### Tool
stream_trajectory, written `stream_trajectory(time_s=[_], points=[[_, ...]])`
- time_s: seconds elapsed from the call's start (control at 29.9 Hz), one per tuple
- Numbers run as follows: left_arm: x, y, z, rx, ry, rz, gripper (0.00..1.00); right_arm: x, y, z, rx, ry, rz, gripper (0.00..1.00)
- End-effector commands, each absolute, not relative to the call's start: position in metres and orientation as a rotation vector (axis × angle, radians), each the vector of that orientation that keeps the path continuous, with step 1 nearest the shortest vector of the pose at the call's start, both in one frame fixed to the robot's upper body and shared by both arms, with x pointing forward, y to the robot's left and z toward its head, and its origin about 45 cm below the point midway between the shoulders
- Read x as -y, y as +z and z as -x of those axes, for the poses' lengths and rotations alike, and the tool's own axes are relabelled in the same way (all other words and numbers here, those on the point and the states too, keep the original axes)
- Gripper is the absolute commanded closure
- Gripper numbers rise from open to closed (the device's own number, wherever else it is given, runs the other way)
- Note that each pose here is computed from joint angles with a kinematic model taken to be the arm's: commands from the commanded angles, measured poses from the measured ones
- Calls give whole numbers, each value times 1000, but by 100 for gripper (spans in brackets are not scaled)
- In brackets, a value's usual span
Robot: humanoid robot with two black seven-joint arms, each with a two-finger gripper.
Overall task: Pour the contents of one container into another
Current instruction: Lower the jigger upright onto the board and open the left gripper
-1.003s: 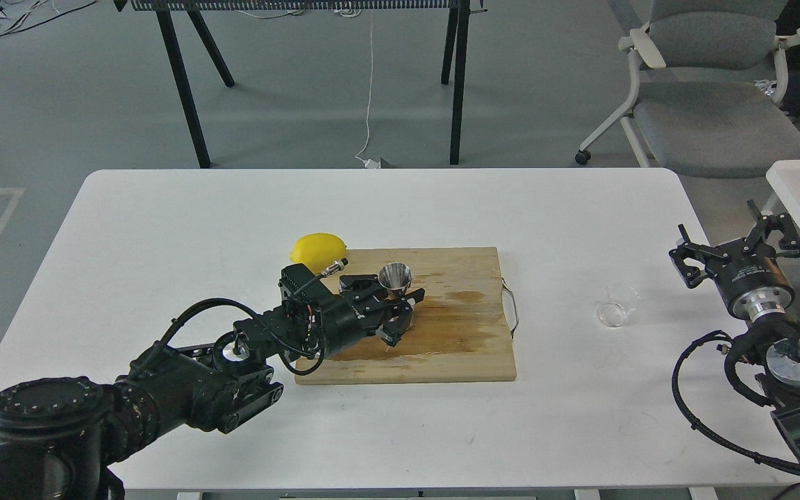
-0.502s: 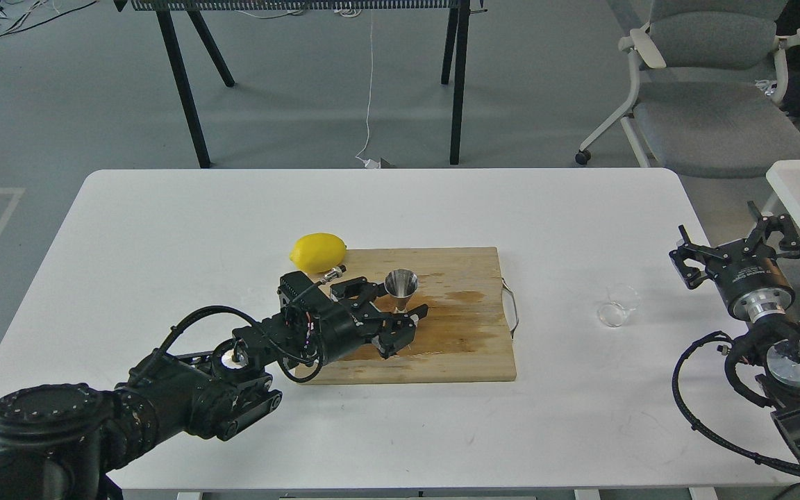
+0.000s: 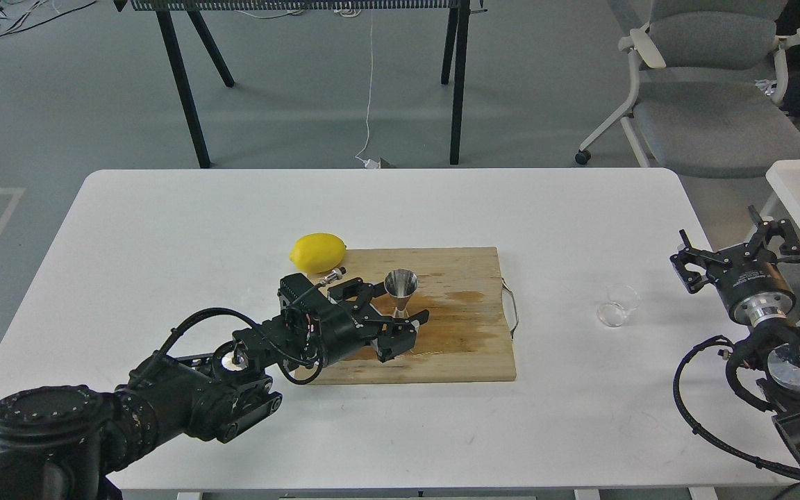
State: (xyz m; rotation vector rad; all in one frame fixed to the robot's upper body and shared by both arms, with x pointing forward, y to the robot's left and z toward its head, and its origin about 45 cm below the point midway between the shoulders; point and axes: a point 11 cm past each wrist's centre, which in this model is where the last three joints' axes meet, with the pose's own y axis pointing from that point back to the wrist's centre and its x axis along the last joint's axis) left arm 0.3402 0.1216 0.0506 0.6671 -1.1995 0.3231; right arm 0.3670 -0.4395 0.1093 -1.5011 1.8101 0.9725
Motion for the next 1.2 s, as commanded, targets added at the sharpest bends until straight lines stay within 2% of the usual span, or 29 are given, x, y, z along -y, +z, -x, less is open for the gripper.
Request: stream_trajectory(time_s=[0.0, 0.74, 1.17], points=[[-122, 48, -338, 1192, 323, -668, 13, 440, 109, -366, -1812, 973, 1499, 0], [-123, 45, -334, 1182, 322, -669, 13, 440, 109, -366, -1812, 971, 1498, 0], [-144, 42, -335, 1179, 325, -707, 13, 441, 109, -366, -1813, 970, 1495, 0]])
